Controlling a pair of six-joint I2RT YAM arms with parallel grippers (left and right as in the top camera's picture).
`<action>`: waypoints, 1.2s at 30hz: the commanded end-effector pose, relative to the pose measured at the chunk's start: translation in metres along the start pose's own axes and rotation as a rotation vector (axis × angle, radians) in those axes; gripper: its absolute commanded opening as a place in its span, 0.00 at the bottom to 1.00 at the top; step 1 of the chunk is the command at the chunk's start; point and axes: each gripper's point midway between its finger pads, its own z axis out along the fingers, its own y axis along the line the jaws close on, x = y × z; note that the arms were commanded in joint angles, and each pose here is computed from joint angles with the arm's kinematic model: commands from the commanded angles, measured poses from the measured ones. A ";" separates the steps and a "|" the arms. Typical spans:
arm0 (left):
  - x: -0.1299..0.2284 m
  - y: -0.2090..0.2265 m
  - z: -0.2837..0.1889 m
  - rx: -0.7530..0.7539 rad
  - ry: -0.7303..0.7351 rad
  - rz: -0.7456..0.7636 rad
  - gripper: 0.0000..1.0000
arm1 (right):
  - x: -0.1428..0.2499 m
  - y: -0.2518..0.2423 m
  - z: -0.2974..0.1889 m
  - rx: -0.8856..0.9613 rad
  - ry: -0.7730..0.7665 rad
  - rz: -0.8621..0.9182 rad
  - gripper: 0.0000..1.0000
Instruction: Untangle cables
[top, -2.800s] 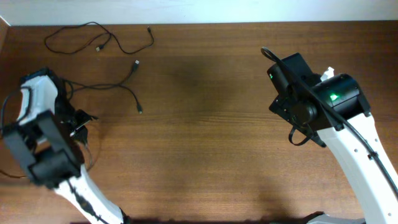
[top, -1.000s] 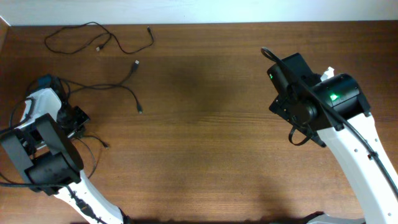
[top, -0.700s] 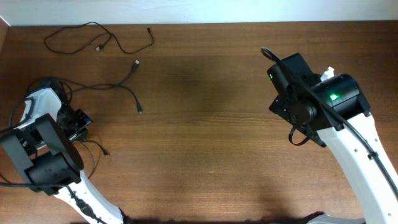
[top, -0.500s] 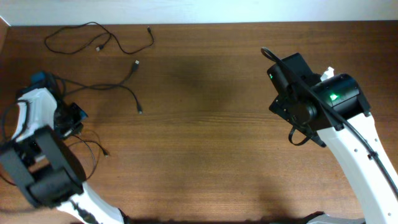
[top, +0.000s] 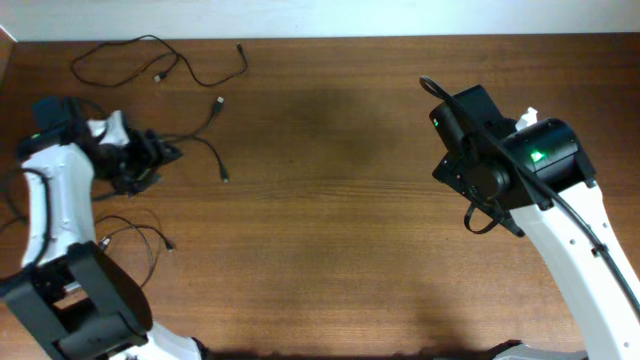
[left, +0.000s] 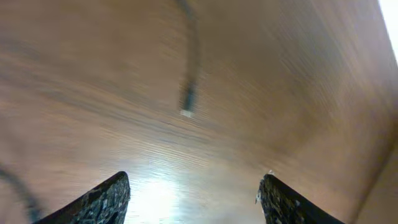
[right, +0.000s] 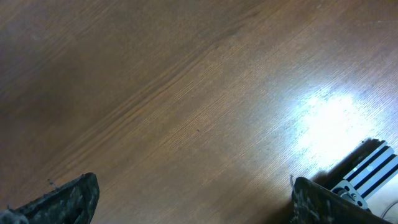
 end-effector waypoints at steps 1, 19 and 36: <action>0.024 -0.069 -0.026 0.065 -0.052 0.247 0.73 | -0.001 -0.001 -0.003 -0.010 -0.004 0.008 0.98; 0.098 -0.134 -0.002 -0.167 -0.002 0.678 0.99 | 0.006 0.002 -0.012 -0.059 0.043 -0.040 0.98; 0.098 -0.134 -0.002 -0.167 -0.002 0.678 0.99 | 0.011 -0.009 -0.026 -0.099 0.056 -0.150 0.98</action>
